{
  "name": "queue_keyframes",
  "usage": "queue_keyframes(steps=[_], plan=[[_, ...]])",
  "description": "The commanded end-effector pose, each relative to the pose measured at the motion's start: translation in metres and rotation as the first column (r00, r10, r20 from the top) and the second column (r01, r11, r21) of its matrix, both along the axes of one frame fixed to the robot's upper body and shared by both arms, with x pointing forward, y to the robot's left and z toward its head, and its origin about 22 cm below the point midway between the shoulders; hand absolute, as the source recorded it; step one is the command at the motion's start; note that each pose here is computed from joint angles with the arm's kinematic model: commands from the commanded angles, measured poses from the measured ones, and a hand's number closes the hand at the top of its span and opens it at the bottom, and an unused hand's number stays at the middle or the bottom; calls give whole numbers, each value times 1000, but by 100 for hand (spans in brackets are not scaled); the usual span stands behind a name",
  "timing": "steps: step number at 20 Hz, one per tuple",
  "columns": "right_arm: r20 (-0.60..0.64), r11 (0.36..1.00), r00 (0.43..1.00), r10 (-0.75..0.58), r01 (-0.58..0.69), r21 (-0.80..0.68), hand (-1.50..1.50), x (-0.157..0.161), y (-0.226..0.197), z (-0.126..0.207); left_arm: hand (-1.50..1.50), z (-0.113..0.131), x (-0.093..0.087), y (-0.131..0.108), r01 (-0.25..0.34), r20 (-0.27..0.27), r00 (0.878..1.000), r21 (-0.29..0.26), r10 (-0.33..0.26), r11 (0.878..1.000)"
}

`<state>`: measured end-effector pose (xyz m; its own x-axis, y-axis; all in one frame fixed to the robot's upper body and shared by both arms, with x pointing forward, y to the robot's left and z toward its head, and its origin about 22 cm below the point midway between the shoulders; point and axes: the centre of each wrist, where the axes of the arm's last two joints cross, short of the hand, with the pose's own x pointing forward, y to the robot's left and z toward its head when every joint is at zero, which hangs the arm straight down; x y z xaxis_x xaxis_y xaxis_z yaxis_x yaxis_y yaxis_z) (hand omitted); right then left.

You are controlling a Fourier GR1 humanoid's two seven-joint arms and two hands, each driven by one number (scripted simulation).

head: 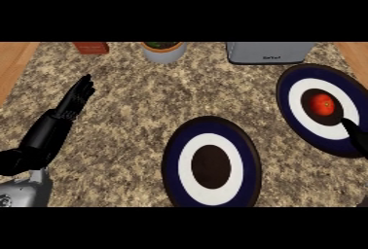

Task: Pick the tomato from the plate and place it in the plate

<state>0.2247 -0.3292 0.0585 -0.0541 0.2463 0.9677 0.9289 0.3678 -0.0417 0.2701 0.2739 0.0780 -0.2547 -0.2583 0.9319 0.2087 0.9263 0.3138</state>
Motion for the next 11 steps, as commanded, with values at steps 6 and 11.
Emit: queue_keyframes(steps=[6,11], plan=[[0,999,1000,18,-18,-39,-150,-82,4,-7,0,6,-13,-7,11,-7,1000,10,-11,1000],[-15,994,995,98,-98,-43,-150,-85,0,-17,0,-3,-9,-21,11,-2,1000,11,-11,1000]])
